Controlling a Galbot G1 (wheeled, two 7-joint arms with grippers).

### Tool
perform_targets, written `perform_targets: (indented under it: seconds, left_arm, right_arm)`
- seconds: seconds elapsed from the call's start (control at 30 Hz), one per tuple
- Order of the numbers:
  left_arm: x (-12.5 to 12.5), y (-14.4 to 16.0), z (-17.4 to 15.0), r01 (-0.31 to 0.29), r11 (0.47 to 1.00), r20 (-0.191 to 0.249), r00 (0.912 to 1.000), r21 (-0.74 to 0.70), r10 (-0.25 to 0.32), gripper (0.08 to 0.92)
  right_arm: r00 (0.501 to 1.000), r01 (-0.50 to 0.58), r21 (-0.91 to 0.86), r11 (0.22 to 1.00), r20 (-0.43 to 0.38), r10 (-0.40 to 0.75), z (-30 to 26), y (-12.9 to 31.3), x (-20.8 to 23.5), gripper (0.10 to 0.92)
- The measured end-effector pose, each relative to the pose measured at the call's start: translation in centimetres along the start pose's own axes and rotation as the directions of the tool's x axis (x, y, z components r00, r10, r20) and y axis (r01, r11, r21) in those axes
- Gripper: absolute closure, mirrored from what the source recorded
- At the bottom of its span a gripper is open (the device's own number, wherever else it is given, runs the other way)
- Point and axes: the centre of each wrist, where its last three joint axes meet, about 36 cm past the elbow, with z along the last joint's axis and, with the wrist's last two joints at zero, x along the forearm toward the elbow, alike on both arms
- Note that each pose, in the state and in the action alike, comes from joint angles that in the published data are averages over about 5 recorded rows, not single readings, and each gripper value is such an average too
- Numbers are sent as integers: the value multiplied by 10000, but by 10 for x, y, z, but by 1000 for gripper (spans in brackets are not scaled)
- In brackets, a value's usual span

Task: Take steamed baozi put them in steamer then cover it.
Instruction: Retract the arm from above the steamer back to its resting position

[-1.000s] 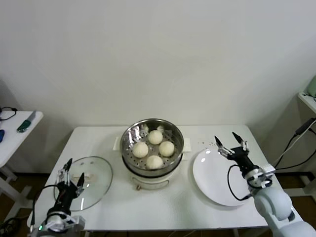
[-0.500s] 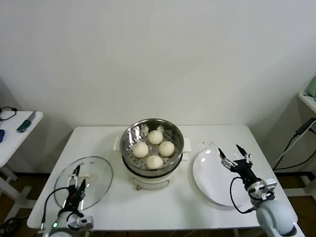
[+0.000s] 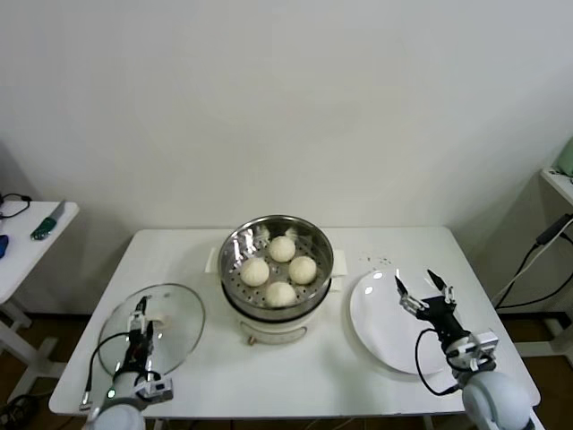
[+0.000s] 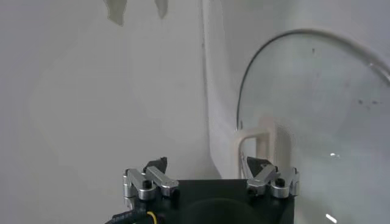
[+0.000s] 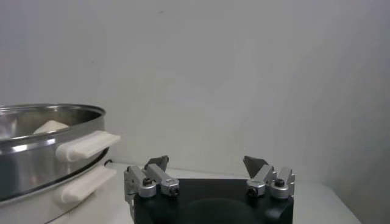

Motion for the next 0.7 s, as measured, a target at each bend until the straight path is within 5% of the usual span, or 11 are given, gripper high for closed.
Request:
perform_targets:
  seconds: [0.47,0.7]
  left_arm:
    - [-33,-4,0,340,9993,-42,9994,-184,-341,187]
    - [-39,-9,3,228,9995,30,9997,-214,-228,358]
  right_arm:
    - [9999,121,65,9999,-111,-120,8,6,3,200]
    - [9998,152,55,9999,-97,-151,9,8,2,200]
